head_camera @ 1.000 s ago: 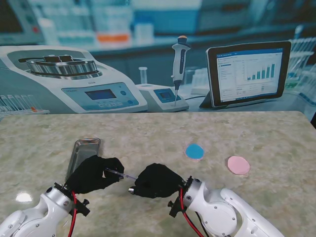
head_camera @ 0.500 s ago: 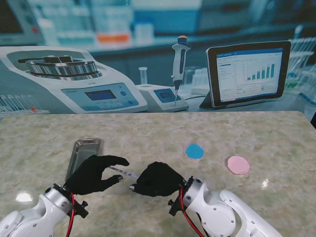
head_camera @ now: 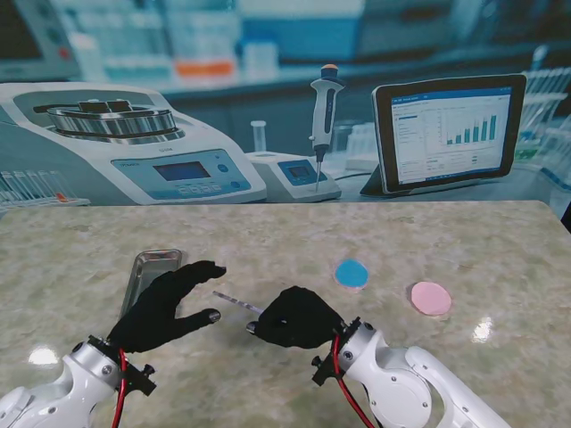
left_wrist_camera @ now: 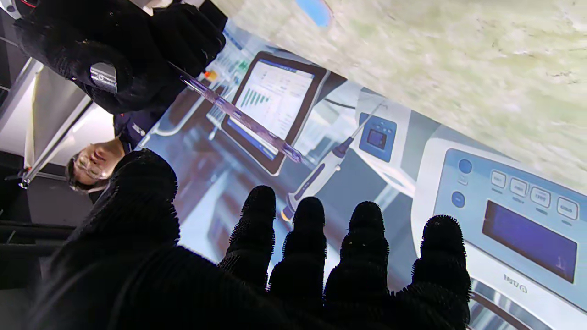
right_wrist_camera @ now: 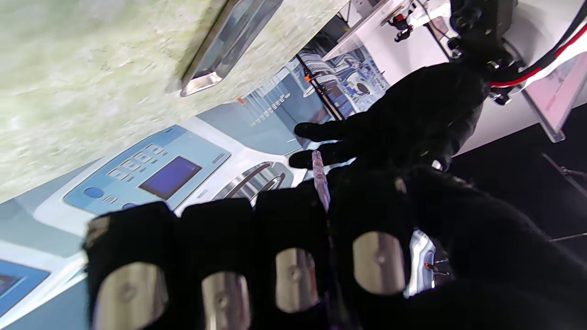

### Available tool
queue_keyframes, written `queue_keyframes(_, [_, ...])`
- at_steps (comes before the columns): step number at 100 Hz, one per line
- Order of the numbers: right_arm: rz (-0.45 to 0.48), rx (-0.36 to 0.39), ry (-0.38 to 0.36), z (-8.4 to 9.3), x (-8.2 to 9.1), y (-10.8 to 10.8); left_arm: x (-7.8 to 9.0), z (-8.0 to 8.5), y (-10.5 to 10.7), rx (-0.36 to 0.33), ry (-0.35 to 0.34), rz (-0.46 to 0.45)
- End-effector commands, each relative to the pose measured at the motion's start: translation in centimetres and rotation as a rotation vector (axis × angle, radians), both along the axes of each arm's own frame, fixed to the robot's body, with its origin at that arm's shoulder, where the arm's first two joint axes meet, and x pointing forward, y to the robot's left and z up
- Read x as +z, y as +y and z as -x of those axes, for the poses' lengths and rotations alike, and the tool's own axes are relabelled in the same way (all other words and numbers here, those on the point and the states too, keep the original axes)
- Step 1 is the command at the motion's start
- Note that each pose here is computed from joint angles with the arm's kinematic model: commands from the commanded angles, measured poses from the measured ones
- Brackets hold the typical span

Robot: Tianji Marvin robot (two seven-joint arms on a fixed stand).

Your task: Line a culture dish with filter paper and press it flat with a glass rod

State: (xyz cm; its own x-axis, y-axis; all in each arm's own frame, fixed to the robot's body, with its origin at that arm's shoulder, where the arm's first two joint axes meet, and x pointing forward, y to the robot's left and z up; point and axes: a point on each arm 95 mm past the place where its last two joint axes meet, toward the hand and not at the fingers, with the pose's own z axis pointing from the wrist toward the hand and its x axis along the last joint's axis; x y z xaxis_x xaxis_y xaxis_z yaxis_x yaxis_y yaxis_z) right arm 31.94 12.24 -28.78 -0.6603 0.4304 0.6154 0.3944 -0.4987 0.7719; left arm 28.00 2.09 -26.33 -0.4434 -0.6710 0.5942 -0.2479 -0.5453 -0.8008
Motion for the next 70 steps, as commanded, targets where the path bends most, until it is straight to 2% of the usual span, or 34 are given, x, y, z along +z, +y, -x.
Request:
queue_keyframes(1, [0.017, -0.016, 0.01, 0.1, -0.1, -0.5, -0.2, 0.3, 0.2, 0.016, 0.004, 0.005])
queue_keyframes(37, [0.146, -0.186, 0.052, -1.8, 0.5, -5.7, -0.9, 1.0, 0.6, 0.036, 0.025, 0.004])
queue_keyframes(70, [0.232, -0.33, 0.132, -5.5, 0.9, -9.6, -2.5, 2.4, -0.4, 0.052, 0.076, -0.025])
